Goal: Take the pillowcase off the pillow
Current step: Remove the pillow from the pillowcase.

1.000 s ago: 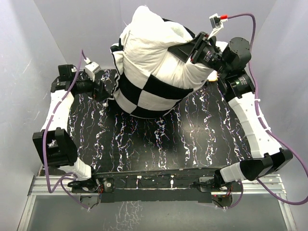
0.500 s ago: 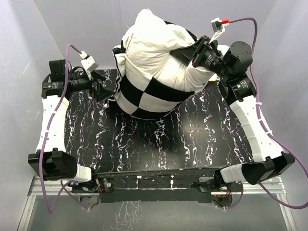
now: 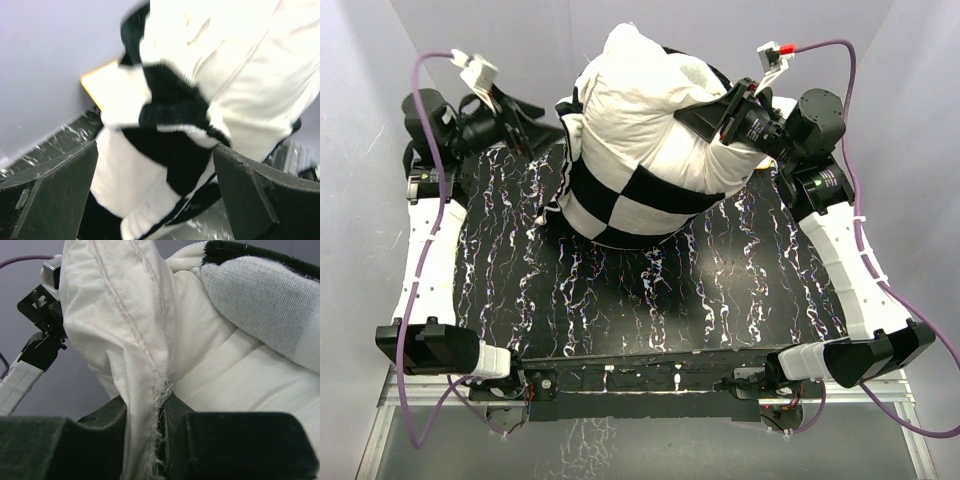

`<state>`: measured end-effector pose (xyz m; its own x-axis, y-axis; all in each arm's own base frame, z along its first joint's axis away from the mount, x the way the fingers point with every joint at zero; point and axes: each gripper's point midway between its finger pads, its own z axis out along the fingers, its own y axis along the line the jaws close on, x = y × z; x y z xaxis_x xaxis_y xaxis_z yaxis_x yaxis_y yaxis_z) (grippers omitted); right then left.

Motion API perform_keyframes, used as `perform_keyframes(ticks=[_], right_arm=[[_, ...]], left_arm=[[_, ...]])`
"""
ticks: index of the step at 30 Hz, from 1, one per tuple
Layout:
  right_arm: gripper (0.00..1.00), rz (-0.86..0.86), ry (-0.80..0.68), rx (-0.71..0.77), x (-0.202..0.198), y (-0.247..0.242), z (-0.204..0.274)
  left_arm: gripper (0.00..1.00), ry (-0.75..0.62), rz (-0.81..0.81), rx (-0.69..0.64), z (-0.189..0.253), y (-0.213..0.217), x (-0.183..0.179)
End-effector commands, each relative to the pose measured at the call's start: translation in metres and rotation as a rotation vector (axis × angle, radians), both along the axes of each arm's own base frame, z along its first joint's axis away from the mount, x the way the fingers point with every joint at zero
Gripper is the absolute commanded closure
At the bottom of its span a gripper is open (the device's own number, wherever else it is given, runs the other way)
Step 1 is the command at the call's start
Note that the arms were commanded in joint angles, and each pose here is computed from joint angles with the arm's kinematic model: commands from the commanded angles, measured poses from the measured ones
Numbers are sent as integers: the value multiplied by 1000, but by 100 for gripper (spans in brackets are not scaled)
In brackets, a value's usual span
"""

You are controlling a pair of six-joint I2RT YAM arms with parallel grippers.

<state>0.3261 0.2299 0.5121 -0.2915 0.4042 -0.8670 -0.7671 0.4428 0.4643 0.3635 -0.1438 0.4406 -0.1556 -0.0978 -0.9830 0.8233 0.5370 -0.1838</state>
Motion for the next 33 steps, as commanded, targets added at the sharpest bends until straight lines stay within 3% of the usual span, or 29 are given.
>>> perform_keyframes(ticks=[1, 7, 14, 23, 25, 30, 33], right_arm=[[92, -107, -42, 45, 4, -16, 22], [92, -134, -34, 56, 5, -6, 22], [92, -137, -37, 27, 2, 10, 19], [92, -206, -53, 16, 5, 0, 25], [92, -203, -51, 14, 5, 1, 24], [92, -211, -52, 18, 3, -1, 25], [92, -238, -74, 28, 0, -8, 34]], left_arm=[[3, -58, 147, -205, 94, 9, -4], [3, 96, 146, -304, 92, 2, 18], [6, 194, 154, -271, 52, -19, 28], [28, 311, 201, -191, -18, -14, 16], [37, 311, 209, -176, -26, -13, 11], [70, 311, 233, -146, -43, -9, 17], [76, 326, 279, -106, -63, -3, 26]])
